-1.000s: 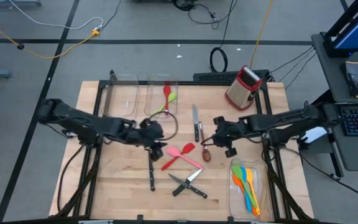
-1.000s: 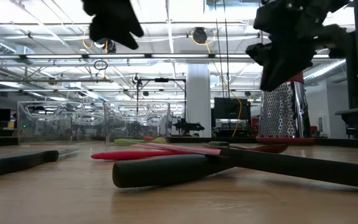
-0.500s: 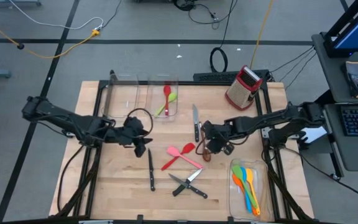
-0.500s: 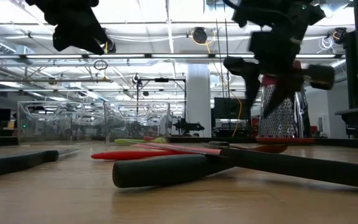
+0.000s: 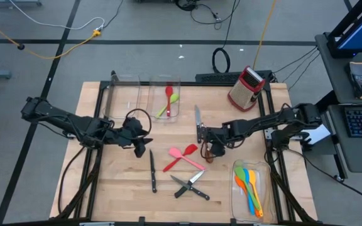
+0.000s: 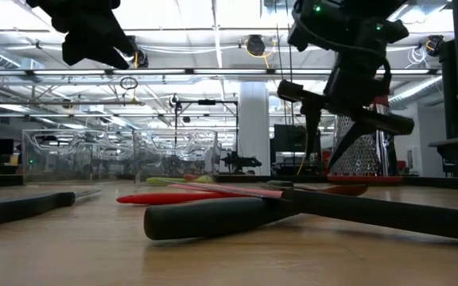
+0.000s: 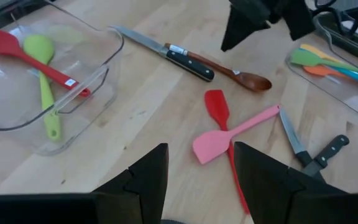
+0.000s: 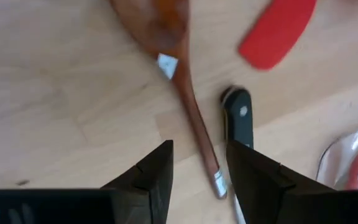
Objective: Pick & Place Kitchen Items
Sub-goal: Put the brown serving spoon into the top right transparent bin
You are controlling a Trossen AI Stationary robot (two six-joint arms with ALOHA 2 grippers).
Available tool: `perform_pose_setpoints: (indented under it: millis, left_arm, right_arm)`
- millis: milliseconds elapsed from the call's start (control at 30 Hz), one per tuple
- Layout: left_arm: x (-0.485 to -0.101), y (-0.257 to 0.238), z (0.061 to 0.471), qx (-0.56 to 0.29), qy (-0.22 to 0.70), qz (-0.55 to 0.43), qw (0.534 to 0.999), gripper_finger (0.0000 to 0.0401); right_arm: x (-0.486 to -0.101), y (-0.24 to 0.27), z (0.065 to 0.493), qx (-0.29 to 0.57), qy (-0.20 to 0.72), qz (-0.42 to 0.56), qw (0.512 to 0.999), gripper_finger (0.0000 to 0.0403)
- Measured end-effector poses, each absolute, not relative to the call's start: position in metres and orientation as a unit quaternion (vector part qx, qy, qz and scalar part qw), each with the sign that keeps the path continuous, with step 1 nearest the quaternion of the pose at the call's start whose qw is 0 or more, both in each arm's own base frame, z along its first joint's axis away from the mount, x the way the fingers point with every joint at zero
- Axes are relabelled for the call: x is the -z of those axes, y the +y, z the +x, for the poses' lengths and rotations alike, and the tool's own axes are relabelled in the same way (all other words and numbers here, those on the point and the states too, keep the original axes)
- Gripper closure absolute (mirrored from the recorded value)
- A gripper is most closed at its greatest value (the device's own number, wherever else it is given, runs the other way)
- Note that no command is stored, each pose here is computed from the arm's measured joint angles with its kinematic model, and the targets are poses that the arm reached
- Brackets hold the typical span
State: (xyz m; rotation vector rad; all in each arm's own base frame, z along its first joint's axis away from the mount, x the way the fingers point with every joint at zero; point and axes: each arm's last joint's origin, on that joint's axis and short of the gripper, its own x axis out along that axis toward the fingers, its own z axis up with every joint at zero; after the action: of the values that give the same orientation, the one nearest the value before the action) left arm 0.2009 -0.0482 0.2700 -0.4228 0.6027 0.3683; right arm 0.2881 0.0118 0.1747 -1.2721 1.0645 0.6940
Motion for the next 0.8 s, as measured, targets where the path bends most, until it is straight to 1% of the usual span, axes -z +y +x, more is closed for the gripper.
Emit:
perform_pose_setpoints:
  millis: [233,400,567,800]
  left_arm:
    - [-0.270,-0.048,0.201,-0.184,0.290,-0.204,0.917,0.0215]
    - [-0.270,-0.048,0.201,-0.185,0.291,-0.203,0.916,0.0215]
    - [-0.270,-0.048,0.201,-0.184,0.291,-0.201,0.917,0.0215]
    - [-0.270,-0.048,0.201,-0.184,0.291,-0.201,0.917,0.0215]
  right_arm:
    - [-0.157,0.009,0.297,-0.335,0.453,-0.588,0.580,0.0261]
    - [-0.155,0.007,0.302,-0.321,0.448,-0.600,0.580,0.0261]
    - [-0.153,0.004,0.299,-0.328,0.460,-0.592,0.575,0.0261]
    - [-0.137,0.003,0.304,-0.346,0.470,-0.579,0.569,0.0261]
